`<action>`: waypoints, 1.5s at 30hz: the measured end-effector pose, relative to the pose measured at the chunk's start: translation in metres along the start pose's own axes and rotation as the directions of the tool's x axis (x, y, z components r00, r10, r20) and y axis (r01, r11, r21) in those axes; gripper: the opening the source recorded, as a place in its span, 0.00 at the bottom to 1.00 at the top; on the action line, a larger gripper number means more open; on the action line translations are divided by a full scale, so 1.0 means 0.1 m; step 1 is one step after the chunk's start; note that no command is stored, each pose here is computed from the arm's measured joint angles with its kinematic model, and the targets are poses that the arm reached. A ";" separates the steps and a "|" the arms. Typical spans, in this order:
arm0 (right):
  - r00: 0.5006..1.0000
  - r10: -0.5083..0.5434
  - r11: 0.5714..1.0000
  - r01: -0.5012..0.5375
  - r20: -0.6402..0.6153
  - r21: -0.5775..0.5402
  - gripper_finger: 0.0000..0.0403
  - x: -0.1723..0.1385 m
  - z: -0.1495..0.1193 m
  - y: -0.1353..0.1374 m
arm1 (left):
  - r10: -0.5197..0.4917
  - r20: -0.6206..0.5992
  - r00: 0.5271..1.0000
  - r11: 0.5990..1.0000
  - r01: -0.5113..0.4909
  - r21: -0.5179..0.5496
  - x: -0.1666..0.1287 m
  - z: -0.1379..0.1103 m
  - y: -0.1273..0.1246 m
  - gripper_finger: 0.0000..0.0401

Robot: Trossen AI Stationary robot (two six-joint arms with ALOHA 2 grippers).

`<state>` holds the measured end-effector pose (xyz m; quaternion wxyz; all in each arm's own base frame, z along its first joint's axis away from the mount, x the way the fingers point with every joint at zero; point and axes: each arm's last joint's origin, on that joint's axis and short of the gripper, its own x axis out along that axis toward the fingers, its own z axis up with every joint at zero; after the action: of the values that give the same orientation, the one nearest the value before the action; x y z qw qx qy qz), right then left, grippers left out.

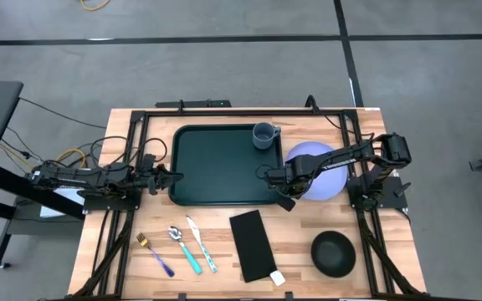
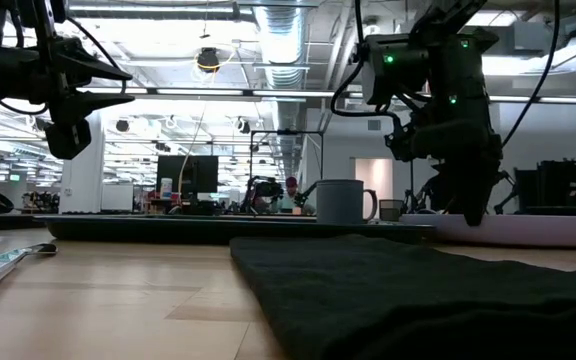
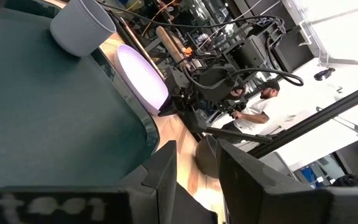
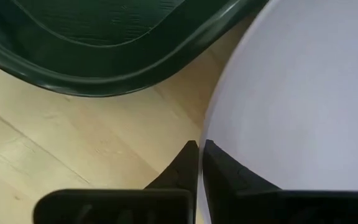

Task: Set up tray
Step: Put the violet plate on the black tray to the bottom of the gray mug

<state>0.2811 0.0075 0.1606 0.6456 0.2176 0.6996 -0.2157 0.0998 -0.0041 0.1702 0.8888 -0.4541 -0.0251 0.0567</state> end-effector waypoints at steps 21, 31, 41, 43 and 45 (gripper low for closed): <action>0.969 0.088 0.993 -0.103 0.231 0.056 0.00 -0.91 -0.15 0.24 | 0.002 0.001 1.000 1.000 -0.002 0.000 0.00 0.00 0.00 0.25; 0.971 0.129 0.887 -0.021 0.203 -0.461 0.00 -1.20 -0.03 0.73 | 0.009 0.006 1.000 1.000 -0.009 -0.007 0.00 0.00 0.00 0.25; 0.974 0.148 0.592 0.053 0.173 -0.804 0.00 -1.20 0.16 1.05 | 0.012 0.009 1.000 0.999 -0.011 -0.044 0.00 0.00 0.01 0.25; 0.976 0.149 0.582 0.045 0.160 -0.812 0.00 -1.14 0.22 1.06 | 0.012 0.009 1.000 0.999 -0.011 -0.044 0.00 0.00 0.01 0.25; 0.980 0.137 0.581 0.040 0.145 -0.813 0.00 -1.08 0.28 1.06 | 0.012 0.009 1.000 0.999 -0.012 -0.044 0.00 0.00 0.01 0.25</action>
<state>0.3730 0.0743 0.2638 0.7434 -0.1041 0.6487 0.1256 0.0998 -0.0037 0.1698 0.8781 -0.4734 -0.0276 0.0635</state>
